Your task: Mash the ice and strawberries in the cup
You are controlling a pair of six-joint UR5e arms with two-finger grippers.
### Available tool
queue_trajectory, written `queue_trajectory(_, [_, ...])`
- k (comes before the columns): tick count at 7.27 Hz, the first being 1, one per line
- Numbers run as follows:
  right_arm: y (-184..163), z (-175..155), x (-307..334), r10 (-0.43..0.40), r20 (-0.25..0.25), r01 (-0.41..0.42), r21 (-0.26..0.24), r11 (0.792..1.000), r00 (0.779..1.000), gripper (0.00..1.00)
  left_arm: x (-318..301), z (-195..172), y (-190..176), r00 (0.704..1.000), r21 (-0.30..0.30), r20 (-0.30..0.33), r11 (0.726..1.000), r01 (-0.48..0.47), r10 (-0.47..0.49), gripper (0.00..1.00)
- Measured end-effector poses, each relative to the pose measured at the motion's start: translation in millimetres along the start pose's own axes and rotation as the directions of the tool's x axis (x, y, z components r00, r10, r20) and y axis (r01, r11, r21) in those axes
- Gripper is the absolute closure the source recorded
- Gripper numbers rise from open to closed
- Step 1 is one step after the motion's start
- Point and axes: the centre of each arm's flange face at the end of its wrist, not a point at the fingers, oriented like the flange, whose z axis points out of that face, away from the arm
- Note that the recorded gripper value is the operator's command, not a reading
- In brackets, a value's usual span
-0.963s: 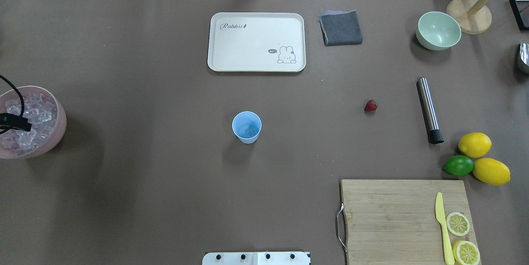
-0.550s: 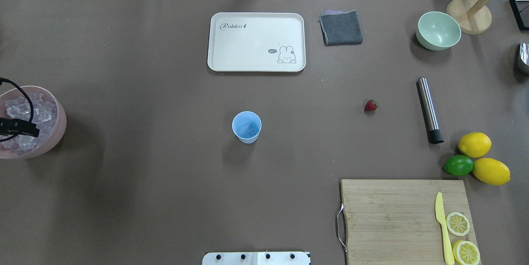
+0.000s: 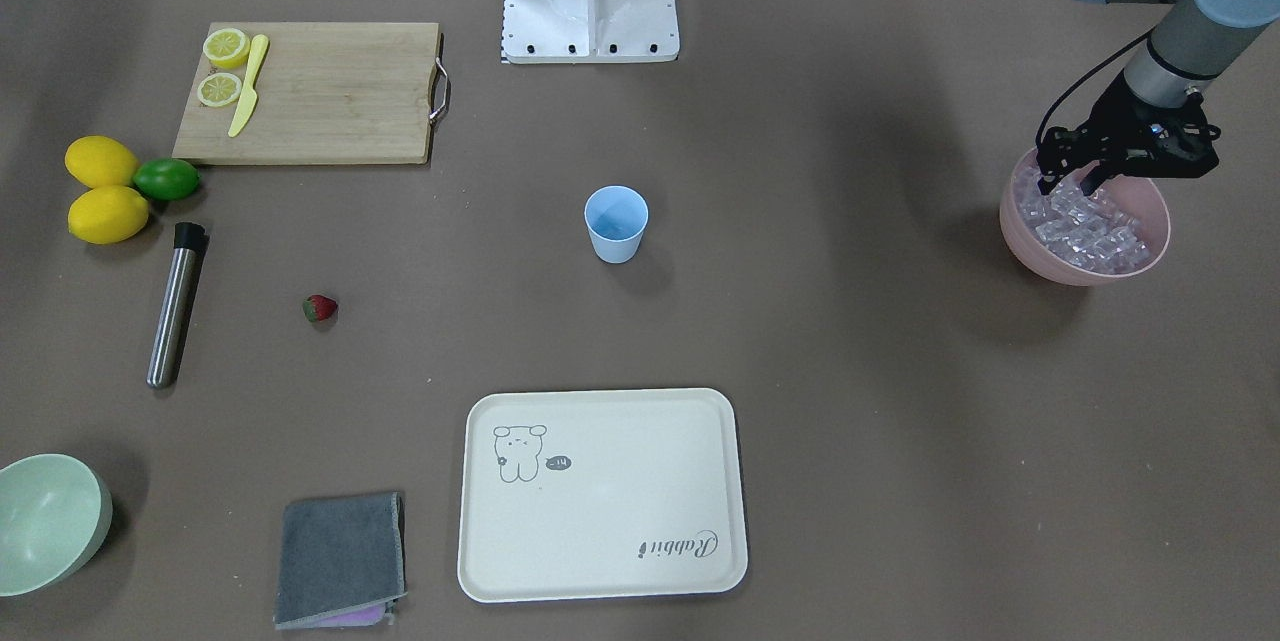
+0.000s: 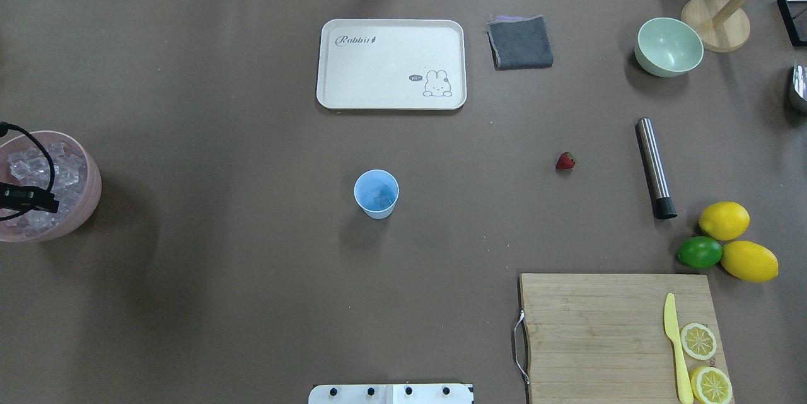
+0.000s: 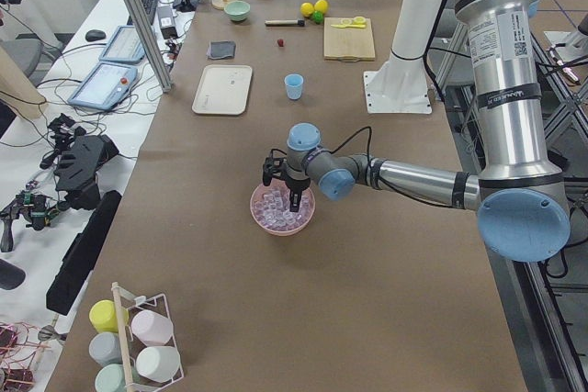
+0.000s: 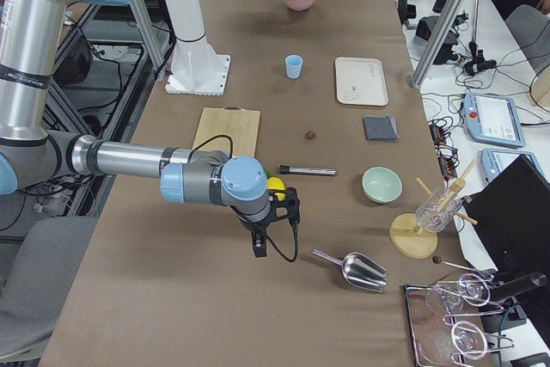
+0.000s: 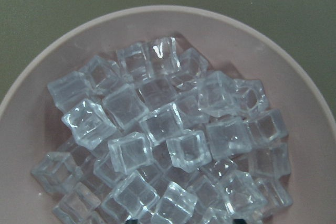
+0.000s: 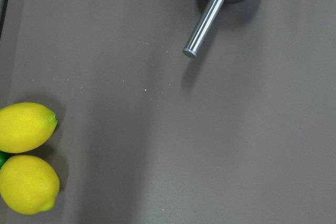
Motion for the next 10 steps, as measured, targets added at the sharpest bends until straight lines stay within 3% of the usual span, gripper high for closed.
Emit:
queue_trajectory(4, [-1.4,-1.8,-1.8,0.002,0.002,-0.002,0.001,1.000,1.000,0.00,2.0,-5.6,0.1,1.000,-0.003,-0.012,1.000,-0.005,0.005,1.00])
queue_trajectory(6, [-0.9,-1.2,-1.4,0.004,0.003,-0.004,-0.001,1.000,1.000,0.00,9.0,-19.9,-6.0,0.997,-0.024,-0.074,1.000,-0.004,0.002,1.00])
queue_trajectory(10, [1.0,0.9,0.5,0.008,0.004,-0.008,-0.006,1.000,1.000,0.00,125.8,-97.6,-93.0,0.986,-0.010,-0.165,1.000,0.025,-0.027,1.00])
